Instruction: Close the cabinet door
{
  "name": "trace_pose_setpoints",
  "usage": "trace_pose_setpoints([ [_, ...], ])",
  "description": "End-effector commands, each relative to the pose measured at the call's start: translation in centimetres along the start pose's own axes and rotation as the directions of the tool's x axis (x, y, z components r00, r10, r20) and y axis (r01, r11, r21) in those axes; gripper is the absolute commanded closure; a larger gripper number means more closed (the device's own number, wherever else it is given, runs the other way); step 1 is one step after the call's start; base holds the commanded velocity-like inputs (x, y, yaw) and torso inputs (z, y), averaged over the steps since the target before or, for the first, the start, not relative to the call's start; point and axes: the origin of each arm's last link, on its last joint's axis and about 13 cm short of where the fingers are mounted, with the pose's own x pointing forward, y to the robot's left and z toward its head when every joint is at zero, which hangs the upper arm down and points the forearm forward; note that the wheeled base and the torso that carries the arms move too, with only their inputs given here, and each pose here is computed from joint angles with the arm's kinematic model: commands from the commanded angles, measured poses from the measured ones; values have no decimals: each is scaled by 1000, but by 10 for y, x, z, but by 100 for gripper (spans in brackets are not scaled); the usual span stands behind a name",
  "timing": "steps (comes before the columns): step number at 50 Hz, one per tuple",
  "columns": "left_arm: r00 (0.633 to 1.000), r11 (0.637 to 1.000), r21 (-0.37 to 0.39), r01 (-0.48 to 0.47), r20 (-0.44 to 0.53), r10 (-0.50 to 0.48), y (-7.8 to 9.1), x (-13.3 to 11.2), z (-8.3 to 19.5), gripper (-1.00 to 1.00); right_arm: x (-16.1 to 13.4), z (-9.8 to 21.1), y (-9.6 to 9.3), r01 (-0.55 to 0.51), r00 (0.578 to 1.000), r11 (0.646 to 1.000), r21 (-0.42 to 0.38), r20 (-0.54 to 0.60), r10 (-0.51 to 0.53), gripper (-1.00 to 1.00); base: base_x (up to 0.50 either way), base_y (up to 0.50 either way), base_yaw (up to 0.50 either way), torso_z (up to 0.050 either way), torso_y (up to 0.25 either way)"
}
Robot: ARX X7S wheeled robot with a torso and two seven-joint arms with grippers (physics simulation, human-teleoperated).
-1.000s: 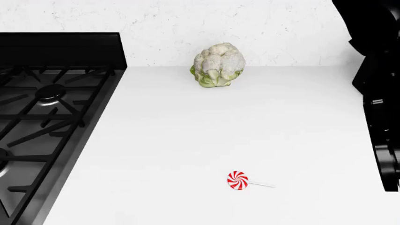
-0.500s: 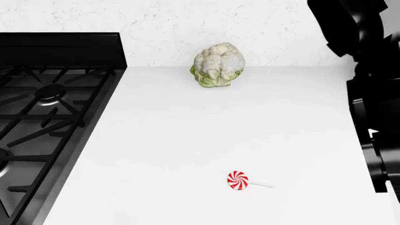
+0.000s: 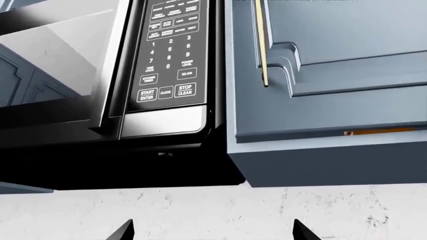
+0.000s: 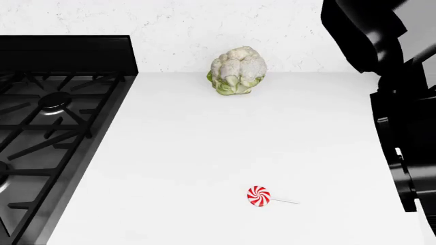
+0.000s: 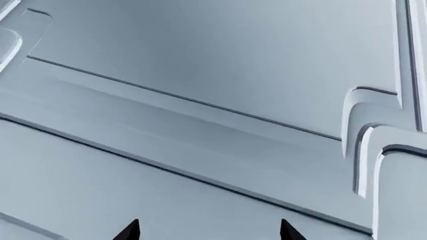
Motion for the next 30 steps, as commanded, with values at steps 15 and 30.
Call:
trace_pose_setpoints([
  [15, 1000, 1000, 0, -4, -1, 4, 0, 0, -1, -100, -26, -148, -19, 142, 723, 984, 105, -690, -31, -100, 0, 0, 0, 0, 0],
  [30, 1000, 1000, 1, 1, 0, -1, 0, 0, 0, -100, -26, -147, -20, 145, 724, 984, 109, -689, -30, -100, 0, 0, 0, 0, 0],
])
